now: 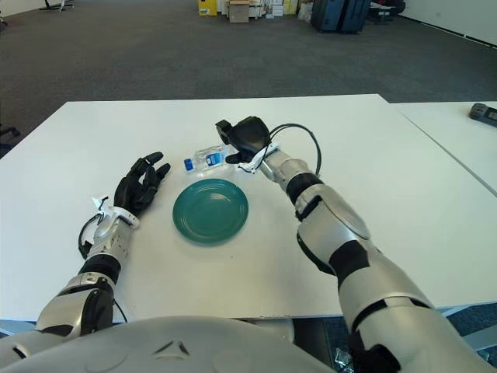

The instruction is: Put the bottle into the plate.

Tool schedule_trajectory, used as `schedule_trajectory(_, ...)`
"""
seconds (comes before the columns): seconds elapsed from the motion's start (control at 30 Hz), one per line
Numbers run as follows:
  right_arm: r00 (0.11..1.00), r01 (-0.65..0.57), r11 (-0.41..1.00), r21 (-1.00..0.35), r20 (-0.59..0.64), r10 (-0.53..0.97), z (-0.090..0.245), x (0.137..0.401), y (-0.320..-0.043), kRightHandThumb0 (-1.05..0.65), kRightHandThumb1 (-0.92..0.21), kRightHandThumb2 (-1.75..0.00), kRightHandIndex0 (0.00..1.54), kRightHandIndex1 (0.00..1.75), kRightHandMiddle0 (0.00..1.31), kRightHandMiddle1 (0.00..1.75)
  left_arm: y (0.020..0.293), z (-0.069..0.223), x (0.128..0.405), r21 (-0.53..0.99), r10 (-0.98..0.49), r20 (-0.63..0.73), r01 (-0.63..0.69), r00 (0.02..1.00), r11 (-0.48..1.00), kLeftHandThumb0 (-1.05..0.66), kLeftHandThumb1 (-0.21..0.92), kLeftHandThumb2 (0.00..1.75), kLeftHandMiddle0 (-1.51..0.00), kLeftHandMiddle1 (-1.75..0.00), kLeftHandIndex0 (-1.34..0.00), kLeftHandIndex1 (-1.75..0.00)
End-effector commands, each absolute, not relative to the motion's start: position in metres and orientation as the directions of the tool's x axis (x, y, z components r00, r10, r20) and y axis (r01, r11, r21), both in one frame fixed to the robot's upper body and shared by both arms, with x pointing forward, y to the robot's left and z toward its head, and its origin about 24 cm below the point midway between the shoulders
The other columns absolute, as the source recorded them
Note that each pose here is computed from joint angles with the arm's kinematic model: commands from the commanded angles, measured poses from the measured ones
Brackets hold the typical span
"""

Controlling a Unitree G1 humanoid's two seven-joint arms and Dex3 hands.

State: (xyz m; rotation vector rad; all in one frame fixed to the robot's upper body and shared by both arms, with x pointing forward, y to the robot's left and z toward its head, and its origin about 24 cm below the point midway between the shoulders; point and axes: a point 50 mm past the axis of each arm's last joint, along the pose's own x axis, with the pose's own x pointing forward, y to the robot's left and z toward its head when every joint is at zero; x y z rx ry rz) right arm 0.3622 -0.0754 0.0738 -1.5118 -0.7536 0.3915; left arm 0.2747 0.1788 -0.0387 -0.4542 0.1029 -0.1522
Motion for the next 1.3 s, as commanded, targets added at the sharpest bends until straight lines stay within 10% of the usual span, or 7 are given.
schedule_trajectory(0.0,0.687,0.306,0.040,-0.951,0.250,0.683,0.090,0.367,-0.076,-0.44,-0.42,-1.18,1.15,1.75,0.52,1.75,0.181,-0.050,0.268,-0.455,-0.176,-0.132,0.098,0.976,0.885,-0.51,0.78,0.78,-0.53,-0.69,-0.27,-0.98)
schedule_trajectory(0.8,0.652,0.371,0.252,-0.894,0.444,0.615,0.098,0.362,-0.078,-0.44,-0.41,-1.19,0.98,1.75,0.53,1.75,0.181,-0.052,0.271,-0.449,-0.191,-0.143,0.108,0.971,0.887,-0.49,0.78,0.79,-0.52,-0.69,-0.31,-1.01)
schedule_trajectory(0.87,0.684,0.327,0.210,-0.921,0.384,0.621,0.092,0.364,-0.077,-0.64,-0.70,-0.75,0.54,1.44,0.29,1.54,0.181,-0.052,0.271,-0.448,-0.192,-0.146,0.108,0.971,0.887,-0.49,0.78,0.80,-0.52,-0.69,-0.30,-1.01)
schedule_trajectory(1.03,0.720,0.270,0.114,-0.956,0.279,0.635,0.088,0.369,-0.074,-0.84,-0.88,-0.60,0.21,0.34,0.05,0.84,0.179,-0.052,0.271,-0.442,-0.191,-0.148,0.108,0.970,0.890,-0.49,0.78,0.80,-0.51,-0.68,-0.29,-1.00)
schedule_trajectory(1.27,0.794,0.069,0.040,-0.997,0.079,0.603,0.073,0.371,-0.056,-1.02,-0.92,-0.70,0.02,0.02,0.00,0.20,0.177,-0.052,0.271,-0.441,-0.196,-0.141,0.115,0.970,0.890,-0.50,0.80,0.77,-0.52,-0.67,-0.29,-1.01)
